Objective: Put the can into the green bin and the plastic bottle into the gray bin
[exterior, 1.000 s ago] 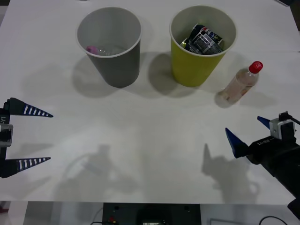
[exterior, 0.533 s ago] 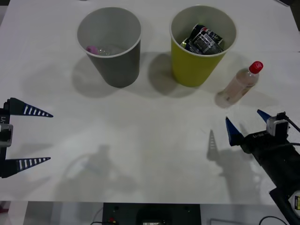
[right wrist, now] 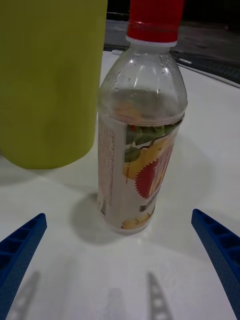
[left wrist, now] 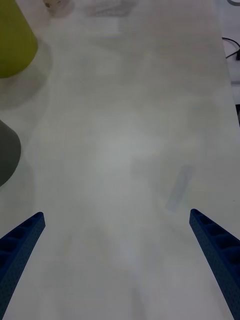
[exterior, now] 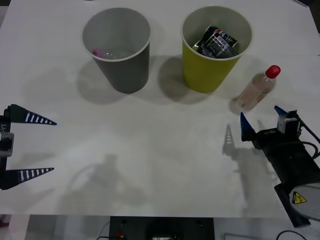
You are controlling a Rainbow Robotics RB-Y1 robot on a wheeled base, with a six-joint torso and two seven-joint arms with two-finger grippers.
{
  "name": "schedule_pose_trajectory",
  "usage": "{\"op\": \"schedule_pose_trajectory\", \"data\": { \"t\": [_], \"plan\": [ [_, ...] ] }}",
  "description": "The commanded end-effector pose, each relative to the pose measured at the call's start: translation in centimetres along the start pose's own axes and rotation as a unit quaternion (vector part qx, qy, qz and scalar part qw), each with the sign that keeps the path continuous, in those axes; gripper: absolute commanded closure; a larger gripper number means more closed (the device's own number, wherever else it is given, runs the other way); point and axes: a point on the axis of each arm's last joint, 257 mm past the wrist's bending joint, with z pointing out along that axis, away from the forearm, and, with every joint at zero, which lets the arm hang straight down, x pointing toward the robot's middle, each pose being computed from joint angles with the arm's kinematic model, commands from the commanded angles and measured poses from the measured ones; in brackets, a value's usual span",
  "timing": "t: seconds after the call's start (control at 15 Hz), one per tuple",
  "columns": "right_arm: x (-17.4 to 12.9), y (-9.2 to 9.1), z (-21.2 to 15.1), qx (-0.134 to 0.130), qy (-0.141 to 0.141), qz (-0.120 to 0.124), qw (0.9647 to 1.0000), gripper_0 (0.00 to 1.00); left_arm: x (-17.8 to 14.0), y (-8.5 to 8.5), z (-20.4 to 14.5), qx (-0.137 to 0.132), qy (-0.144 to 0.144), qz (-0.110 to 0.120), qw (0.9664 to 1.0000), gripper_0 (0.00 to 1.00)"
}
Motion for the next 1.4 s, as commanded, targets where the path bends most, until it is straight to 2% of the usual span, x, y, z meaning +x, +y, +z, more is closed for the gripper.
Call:
{"op": "schedule_pose_trajectory", "data": {
  "t": [0.07,0.27,0.67,1.33,1.4],
  "plan": [
    [-0.2,-0.9,1.2,0.016,-0.010,0.001,0.9998,0.00,0.0,0.0,0.0,0.000,0.000,0.000,1.0000,0.00],
    [-0.6,-1.3,2.5,0.031,-0.017,0.011,0.9993,0.00,0.0,0.0,0.0,0.000,0.000,0.000,1.0000,0.00],
    [-0.9,-1.9,6.0,0.061,-0.029,0.014,0.9976,0.00,0.0,0.0,0.0,0.000,0.000,0.000,1.0000,0.00],
    [-1.1,-1.8,9.4,0.070,-0.021,0.012,0.9973,0.00,0.0,0.0,0.0,0.000,0.000,0.000,1.0000,0.00],
    [-1.1,-1.7,9.4,0.068,-0.021,0.011,0.9974,0.11,0.0,0.0,0.0,0.000,0.000,0.000,1.0000,0.00]
  ]
}}
